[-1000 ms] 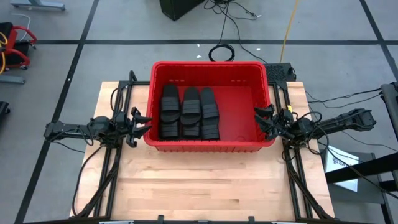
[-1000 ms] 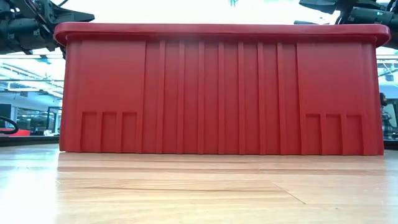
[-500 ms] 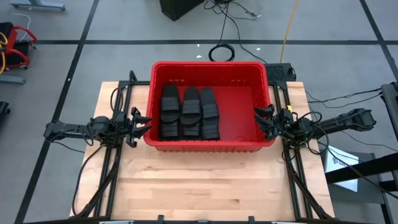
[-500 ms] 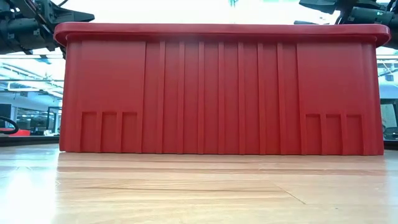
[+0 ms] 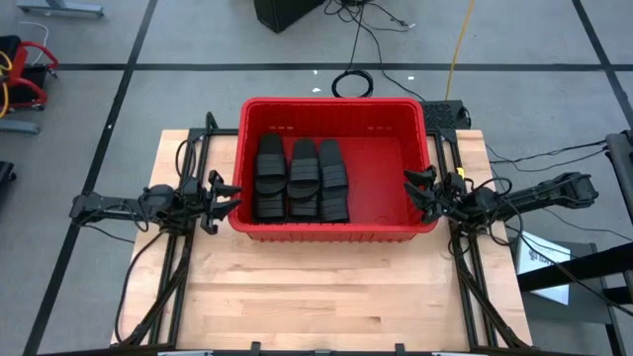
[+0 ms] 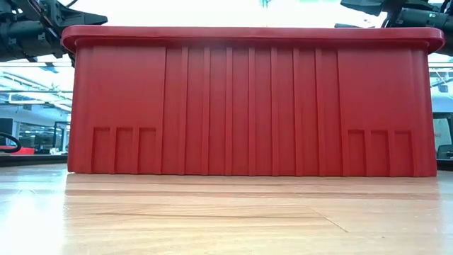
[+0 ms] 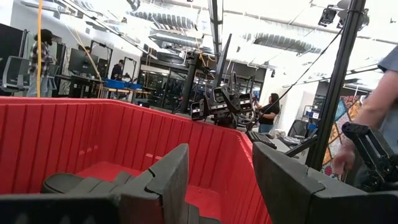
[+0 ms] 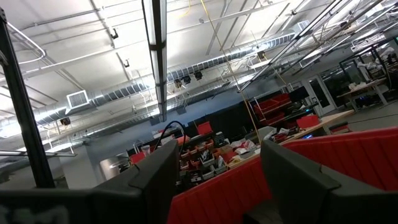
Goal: Pick and place slides into bin
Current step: Return to Home Position
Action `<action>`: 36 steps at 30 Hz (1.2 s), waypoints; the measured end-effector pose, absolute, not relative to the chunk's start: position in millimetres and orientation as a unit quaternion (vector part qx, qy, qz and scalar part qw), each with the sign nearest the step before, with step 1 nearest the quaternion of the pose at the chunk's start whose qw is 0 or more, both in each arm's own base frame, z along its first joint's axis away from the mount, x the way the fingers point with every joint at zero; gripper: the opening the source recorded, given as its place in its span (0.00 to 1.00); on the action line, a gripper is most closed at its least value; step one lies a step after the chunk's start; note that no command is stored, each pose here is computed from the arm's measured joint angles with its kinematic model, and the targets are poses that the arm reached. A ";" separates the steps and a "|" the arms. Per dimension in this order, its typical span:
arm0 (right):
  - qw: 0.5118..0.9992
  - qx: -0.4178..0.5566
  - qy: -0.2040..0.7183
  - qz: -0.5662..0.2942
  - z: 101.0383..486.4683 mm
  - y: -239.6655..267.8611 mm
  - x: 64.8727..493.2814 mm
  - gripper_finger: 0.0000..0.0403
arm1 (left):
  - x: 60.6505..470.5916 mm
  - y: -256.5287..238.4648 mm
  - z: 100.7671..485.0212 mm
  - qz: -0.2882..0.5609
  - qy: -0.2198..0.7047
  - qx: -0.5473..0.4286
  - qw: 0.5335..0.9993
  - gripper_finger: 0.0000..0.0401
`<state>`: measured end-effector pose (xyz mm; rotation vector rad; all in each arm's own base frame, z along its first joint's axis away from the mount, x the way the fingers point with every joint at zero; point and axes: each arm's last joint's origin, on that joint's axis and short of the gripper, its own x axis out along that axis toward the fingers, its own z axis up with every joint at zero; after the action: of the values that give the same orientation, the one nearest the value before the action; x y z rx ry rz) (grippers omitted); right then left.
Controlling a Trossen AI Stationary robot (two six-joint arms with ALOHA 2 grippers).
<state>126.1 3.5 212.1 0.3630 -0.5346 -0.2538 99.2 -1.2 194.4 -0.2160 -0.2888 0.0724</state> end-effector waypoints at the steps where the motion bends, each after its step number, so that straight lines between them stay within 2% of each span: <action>1: 0.940 0.178 -0.262 -0.125 212.1 3.5 126.1 0.55 | 99.2 -1.2 194.4 0.036 -0.144 -0.107 0.983 0.46; 36: 0.940 0.178 -0.262 -0.124 212.0 3.5 126.2 0.54 | 99.2 -1.2 194.6 0.036 -0.144 -0.107 0.983 0.46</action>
<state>126.2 3.5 212.0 0.3628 -0.5344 -0.2540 99.2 -1.2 194.6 -0.2160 -0.2896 0.0726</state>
